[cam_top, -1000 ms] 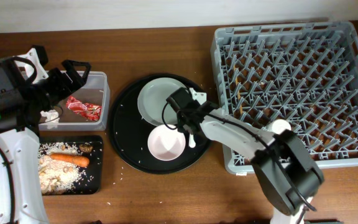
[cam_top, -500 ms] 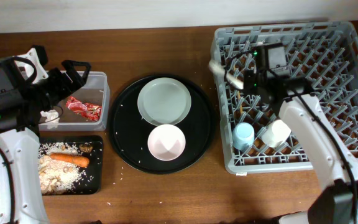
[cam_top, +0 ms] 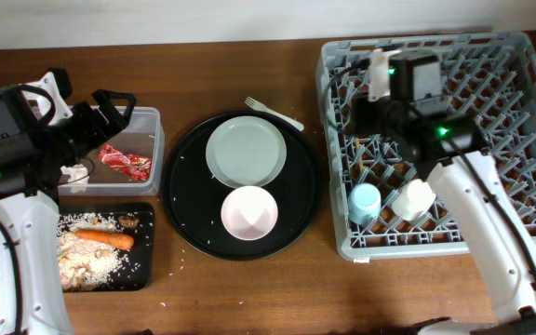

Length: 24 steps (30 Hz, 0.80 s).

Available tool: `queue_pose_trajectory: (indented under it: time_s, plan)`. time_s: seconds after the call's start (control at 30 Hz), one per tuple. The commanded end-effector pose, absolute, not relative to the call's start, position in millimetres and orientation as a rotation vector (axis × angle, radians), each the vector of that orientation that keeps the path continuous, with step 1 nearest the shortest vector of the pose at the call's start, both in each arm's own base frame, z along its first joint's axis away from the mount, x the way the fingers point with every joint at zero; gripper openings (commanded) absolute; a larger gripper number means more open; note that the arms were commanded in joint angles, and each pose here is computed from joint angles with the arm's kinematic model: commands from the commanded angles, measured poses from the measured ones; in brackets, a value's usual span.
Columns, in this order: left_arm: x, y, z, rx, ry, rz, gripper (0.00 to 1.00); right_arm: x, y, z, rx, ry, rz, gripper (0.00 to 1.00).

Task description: Sort waste into correct bins and load items into the dishwasher rack

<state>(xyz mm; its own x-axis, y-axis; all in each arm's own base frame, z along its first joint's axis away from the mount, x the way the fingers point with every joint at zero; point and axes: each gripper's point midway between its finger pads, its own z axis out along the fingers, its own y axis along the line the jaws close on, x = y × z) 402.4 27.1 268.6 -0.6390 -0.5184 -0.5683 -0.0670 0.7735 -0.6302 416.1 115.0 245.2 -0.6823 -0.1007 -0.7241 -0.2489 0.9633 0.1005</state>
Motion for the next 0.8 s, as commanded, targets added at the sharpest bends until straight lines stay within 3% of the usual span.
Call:
queue_pose_trajectory:
  time_s: [0.0,0.2,0.23,0.37,0.53,0.67,0.77]
  plan:
    - [401.6,27.5,273.0,-0.435,2.170,-0.736,0.99,403.0,162.1,251.1,-0.382,2.298,0.357,0.18]
    - [401.6,27.4,273.0,-0.435,2.170,-0.737,0.99,404.8,240.7,144.2,-0.594,2.474,0.394,0.37]
    - [401.6,27.4,273.0,-0.435,2.170,-0.737,0.99,406.9,248.3,118.0,-0.615,2.513,0.388,0.45]
    - [401.6,27.4,273.0,-0.435,2.170,-0.737,0.99,431.8,259.7,41.6,-0.574,2.568,0.378,0.45]
    - [401.6,27.5,273.0,-0.435,2.170,-0.736,0.99,445.6,251.5,31.7,-0.510,2.555,0.292,0.46]
    - [401.6,27.4,273.0,-0.435,2.170,-0.737,0.99,469.7,248.9,58.3,-0.455,2.468,0.295,0.52]
    - [401.6,27.4,273.0,-0.435,2.170,-0.737,0.99,462.4,230.5,38.7,-0.415,2.558,0.241,0.52]
